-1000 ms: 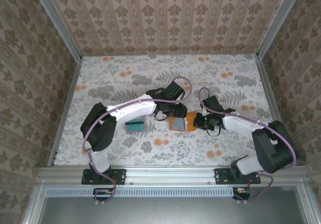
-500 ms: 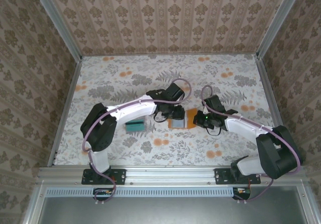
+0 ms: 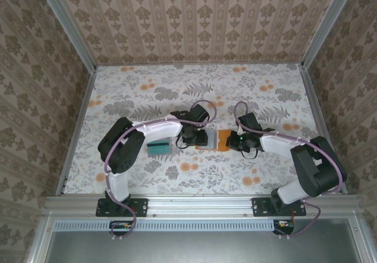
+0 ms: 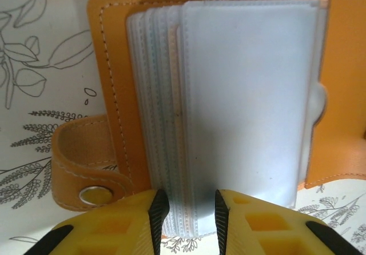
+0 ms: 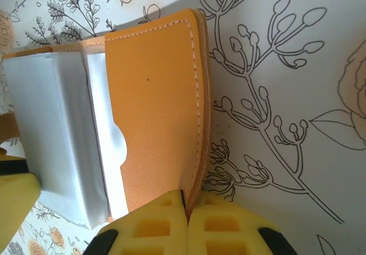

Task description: Take the credit cards out of the card holder

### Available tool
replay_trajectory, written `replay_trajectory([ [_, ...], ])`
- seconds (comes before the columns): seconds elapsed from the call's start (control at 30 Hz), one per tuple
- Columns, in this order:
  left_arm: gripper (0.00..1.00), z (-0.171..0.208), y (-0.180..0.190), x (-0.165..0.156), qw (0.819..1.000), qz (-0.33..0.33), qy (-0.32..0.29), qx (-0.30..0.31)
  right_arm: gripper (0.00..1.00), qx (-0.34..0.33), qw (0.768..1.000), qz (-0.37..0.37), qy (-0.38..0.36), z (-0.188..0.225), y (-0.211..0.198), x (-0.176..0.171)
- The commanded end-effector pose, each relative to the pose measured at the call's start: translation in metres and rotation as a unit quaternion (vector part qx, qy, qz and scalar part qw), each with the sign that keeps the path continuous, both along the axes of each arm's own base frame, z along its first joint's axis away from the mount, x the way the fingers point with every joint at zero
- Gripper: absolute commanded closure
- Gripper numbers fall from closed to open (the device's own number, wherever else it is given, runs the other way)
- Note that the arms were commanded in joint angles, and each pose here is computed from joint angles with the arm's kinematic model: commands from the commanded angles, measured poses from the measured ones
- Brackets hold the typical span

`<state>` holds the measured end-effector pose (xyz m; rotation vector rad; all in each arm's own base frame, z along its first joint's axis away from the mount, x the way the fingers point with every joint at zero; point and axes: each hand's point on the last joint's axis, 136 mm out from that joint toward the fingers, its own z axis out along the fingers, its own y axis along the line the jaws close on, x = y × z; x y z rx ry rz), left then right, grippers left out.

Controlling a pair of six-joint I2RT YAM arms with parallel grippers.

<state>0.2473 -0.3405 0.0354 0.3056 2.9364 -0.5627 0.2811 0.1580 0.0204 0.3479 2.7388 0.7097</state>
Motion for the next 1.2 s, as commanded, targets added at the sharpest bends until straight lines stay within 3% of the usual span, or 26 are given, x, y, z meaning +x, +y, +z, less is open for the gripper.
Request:
replay_trajectory([
  [0.0,0.67,0.028,-0.004,0.011,0.998,0.02,-0.032,-0.04,1.0,-0.021,1.0,0.011,0.017,-0.004,-0.006,-0.008],
  [0.23,0.65,0.037,-0.009,0.015,0.997,0.018,-0.043,-0.059,1.0,-0.02,1.0,0.011,0.017,-0.003,-0.006,-0.01],
  [1.17,0.63,-0.001,-0.009,0.012,0.999,0.016,0.002,-0.04,1.0,-0.018,1.0,0.011,0.016,-0.002,-0.006,-0.01],
])
